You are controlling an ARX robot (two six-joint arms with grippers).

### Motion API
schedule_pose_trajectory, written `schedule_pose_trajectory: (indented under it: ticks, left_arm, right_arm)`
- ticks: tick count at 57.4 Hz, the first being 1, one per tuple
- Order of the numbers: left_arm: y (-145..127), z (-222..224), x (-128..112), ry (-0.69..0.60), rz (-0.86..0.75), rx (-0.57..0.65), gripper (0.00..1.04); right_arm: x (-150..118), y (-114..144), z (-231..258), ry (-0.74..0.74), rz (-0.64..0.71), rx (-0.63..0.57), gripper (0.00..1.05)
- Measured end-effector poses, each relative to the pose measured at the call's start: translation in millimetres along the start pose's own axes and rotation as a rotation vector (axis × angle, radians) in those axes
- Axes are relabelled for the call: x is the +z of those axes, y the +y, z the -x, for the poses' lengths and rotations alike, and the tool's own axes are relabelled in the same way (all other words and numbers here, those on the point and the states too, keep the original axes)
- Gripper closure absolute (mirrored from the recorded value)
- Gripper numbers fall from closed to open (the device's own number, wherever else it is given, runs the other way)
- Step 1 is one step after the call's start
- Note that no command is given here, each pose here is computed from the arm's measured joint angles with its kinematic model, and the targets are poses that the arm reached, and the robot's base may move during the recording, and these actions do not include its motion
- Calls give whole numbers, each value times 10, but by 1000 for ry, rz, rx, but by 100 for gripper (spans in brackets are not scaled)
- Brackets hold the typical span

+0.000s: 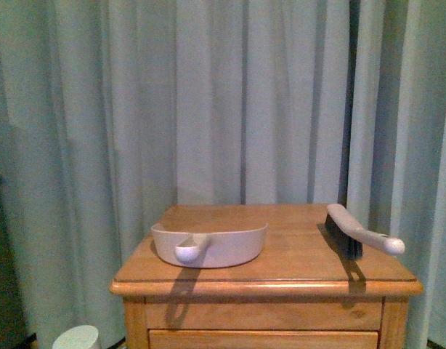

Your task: Clean up trash

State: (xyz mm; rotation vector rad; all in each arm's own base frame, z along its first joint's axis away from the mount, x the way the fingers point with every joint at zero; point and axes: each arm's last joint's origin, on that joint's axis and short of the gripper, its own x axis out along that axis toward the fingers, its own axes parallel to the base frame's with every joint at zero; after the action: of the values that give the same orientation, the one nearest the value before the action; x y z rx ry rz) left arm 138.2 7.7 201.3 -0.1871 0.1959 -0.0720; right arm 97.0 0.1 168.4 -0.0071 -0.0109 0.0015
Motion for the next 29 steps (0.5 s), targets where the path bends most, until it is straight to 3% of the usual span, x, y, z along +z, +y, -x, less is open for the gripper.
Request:
schedule_pose_trajectory:
  ticks: [7, 17, 29]
  left_arm:
    - [-49, -377, 484, 56, -70, 15, 8]
    - [-410, -924, 1121, 154, -145, -27, 8]
    - [-965, -1433, 1420, 248, -215, -49, 8]
  right_arm:
    - [0, 0, 0, 0, 0, 0, 7]
    - [0, 0, 0, 0, 0, 0, 7]
    - [0, 0, 0, 0, 0, 0, 7]
